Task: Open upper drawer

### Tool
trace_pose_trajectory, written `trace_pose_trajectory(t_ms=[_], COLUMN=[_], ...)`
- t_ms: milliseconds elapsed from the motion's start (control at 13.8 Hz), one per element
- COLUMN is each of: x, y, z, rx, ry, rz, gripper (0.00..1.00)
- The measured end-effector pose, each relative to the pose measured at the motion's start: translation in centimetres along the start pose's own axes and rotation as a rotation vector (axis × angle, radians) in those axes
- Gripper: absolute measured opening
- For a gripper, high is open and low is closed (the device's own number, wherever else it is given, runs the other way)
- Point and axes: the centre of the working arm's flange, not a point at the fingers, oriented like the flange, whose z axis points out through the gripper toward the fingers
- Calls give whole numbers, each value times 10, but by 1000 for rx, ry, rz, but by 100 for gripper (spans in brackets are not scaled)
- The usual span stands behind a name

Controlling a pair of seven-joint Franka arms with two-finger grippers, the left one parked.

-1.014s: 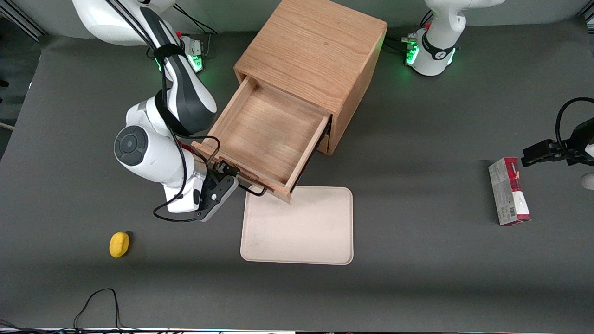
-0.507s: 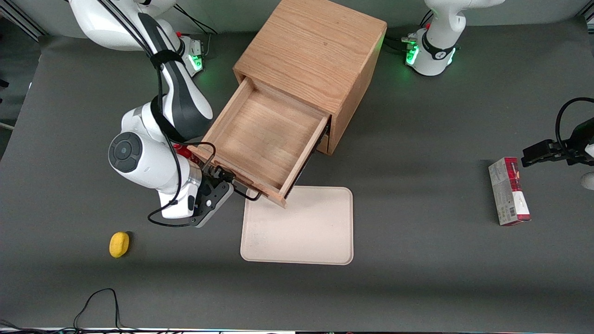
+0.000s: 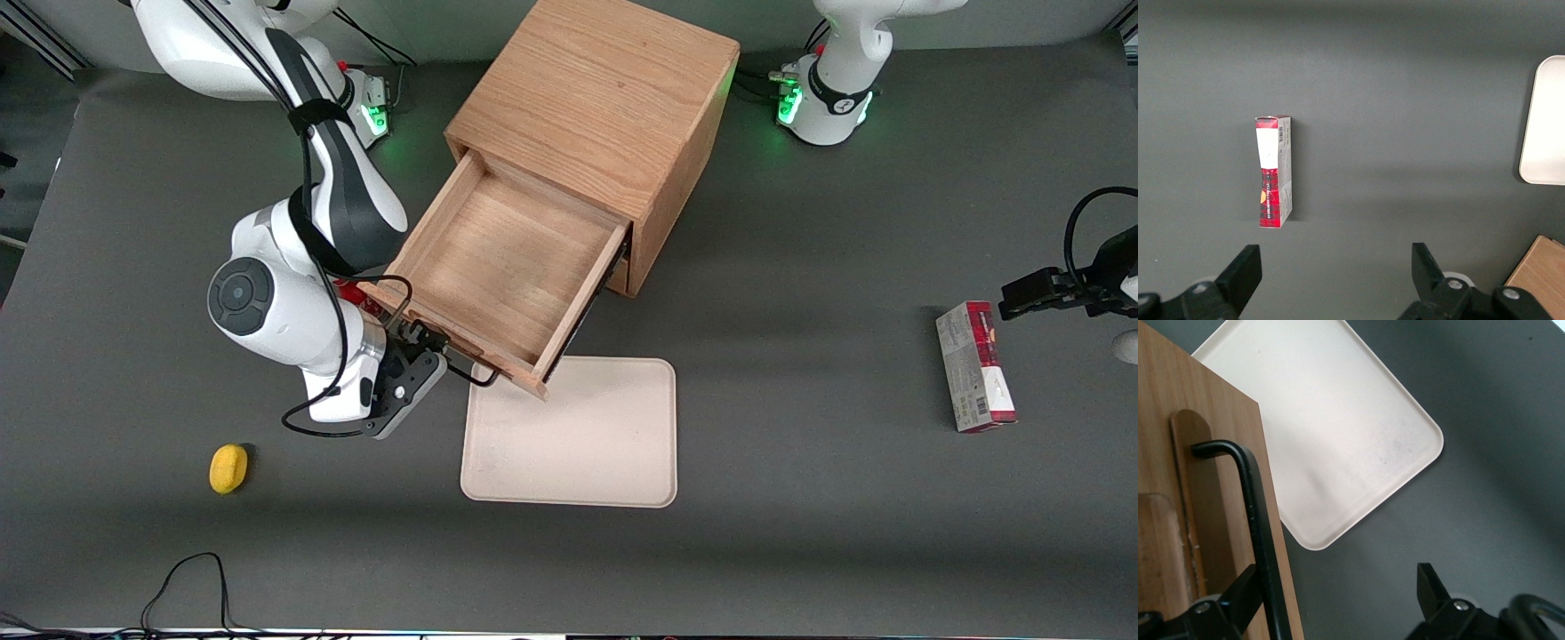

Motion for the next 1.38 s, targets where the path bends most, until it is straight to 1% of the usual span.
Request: trace_pose_trajectory(t_ms=[72,217,362,580,797,942,1159,1377], x=[1,3,2,1,-10,-31,-88,-144], y=[0,7,12,7,1,6,28,37], z=[-5,-22,-34,-45,-61,-85,-112,-133], rx=[4,-2,6,32,72,81,89,33], ry=[-4,6,-2,-37,-98,-133,-161,-205], rz=[-1,3,8,0,9,45,128,231], gripper=[100,100,100,100,100,100,100,100])
